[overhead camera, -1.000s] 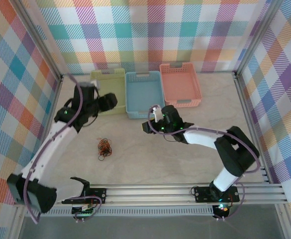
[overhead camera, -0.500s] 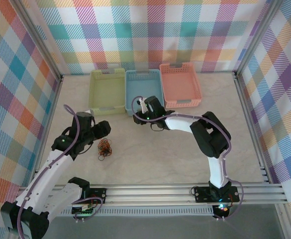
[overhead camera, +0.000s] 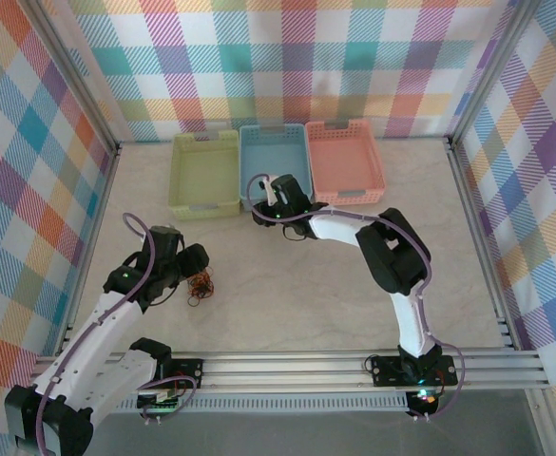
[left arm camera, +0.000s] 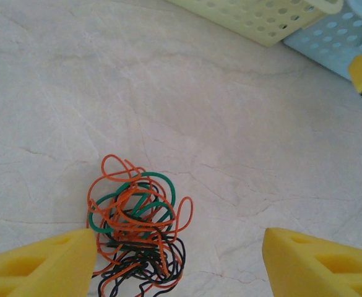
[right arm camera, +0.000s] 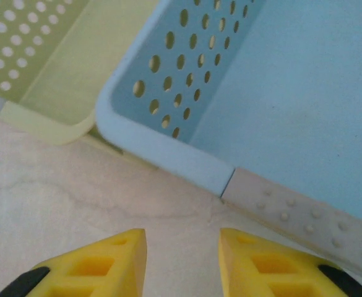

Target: Untangle the cables

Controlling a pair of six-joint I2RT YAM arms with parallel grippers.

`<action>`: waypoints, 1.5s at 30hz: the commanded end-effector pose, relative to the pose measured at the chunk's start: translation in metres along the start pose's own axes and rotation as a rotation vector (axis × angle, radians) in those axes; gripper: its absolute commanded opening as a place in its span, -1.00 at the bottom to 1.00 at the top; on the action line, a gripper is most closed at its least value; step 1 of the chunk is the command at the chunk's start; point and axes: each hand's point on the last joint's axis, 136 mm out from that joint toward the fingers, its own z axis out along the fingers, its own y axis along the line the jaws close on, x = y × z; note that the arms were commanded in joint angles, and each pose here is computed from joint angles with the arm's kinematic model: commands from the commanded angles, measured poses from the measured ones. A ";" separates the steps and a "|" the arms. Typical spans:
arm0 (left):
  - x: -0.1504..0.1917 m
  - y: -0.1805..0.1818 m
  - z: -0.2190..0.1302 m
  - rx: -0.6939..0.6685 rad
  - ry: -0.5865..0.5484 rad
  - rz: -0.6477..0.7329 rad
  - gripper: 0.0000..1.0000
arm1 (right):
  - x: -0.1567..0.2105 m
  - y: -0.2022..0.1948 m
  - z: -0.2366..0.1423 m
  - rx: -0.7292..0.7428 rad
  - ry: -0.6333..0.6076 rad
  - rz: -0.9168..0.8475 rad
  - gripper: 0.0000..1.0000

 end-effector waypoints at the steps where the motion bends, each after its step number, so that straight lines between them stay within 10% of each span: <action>1: 0.008 0.012 0.007 -0.034 0.012 -0.054 0.52 | -0.042 0.033 -0.054 -0.120 -0.134 -0.063 -0.16; 18: 0.054 0.014 0.059 -0.137 0.284 -0.044 0.64 | 0.000 0.036 -0.185 -0.149 -0.292 -0.064 0.02; 36: 0.136 -0.139 0.082 0.156 0.478 0.276 -0.39 | 0.016 0.001 -0.200 -0.036 -0.384 0.015 0.01; 42: 0.155 -0.170 0.083 0.181 0.512 0.363 -0.27 | 0.020 -0.019 -0.213 0.035 -0.413 0.038 0.01; 45: 0.143 -0.172 0.075 0.168 0.477 0.393 0.20 | 0.022 -0.020 -0.217 0.042 -0.415 0.030 0.02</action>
